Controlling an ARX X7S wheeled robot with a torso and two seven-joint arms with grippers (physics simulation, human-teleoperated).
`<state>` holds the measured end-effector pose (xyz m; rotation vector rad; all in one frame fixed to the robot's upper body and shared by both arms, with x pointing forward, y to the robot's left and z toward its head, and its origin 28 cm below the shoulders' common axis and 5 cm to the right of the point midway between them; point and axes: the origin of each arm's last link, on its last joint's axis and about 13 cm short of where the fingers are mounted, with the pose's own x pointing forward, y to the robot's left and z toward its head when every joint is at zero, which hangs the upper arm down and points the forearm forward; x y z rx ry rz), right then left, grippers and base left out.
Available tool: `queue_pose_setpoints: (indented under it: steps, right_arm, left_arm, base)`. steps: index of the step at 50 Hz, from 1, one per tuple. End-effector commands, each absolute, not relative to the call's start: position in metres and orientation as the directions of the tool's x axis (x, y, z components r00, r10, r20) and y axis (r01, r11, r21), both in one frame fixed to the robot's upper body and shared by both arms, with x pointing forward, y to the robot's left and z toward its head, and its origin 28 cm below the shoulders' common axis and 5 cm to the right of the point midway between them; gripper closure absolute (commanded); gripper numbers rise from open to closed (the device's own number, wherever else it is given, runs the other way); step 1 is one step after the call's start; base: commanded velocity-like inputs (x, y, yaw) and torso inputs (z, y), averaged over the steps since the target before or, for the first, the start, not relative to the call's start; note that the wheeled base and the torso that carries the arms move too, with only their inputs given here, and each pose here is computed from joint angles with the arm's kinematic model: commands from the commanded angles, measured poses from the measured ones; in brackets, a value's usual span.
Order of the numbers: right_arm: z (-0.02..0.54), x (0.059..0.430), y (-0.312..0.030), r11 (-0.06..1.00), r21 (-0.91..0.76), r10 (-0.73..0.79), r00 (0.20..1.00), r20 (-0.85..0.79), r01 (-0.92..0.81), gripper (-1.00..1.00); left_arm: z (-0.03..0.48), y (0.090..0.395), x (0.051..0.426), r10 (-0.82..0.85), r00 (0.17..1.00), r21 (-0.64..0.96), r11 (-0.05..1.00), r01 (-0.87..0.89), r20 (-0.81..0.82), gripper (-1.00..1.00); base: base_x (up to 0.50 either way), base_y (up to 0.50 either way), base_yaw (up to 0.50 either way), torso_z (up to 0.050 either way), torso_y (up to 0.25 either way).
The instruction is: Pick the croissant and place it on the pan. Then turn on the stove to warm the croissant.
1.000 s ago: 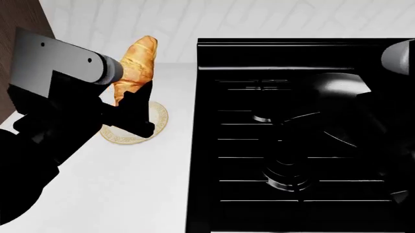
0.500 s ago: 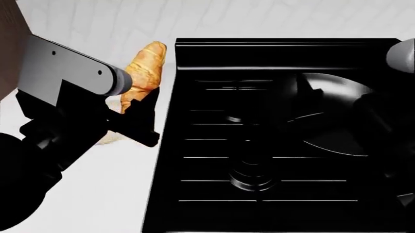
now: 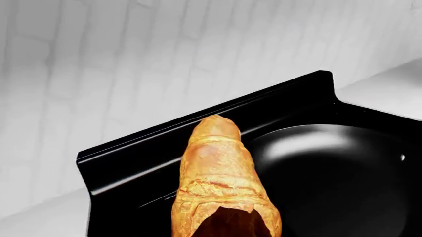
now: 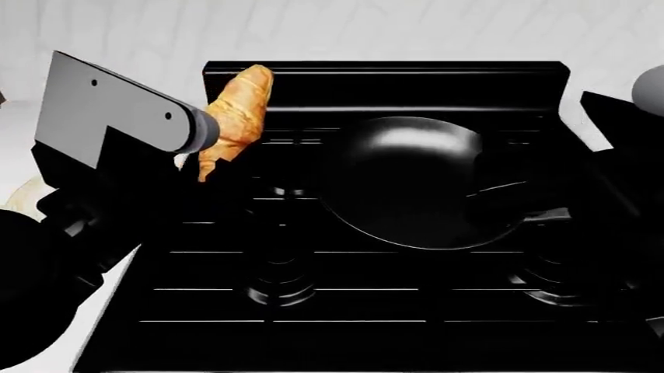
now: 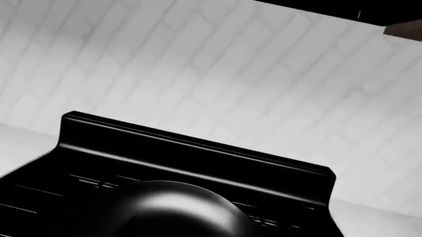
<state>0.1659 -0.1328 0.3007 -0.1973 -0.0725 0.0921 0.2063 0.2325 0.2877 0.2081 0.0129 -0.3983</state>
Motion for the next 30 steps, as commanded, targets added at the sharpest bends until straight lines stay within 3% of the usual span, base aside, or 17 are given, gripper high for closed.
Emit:
queue_pose_setpoints:
  steps: [1,9,30]
  right_arm:
    - [0.3,0.166,-0.134,0.976,-0.203,0.098,0.993,0.064,-0.083,-1.0]
    - [0.302,0.165,-0.133,0.974,-0.214,0.098,0.992,0.077,-0.079,-1.0]
    - [0.296,0.17,-0.136,0.977,-0.198,0.093,0.992,0.09,-0.074,-1.0]
  left_arm:
    - [0.289,0.23,0.209,-0.392,0.918,0.2,0.897,0.395,-0.054,1.0]
    - [0.29,0.23,0.209,-0.398,0.916,0.198,0.895,0.4,-0.051,1.0]
    - [0.312,0.215,0.229,-0.561,0.821,0.166,0.804,0.57,-0.102,1.0]
  base:
    - [0.0,-0.5,0.0,0.0,0.0]
    - [0.0,-0.46,0.0,0.0,0.0]
    - [0.0,0.0,0.0,0.0,0.0]
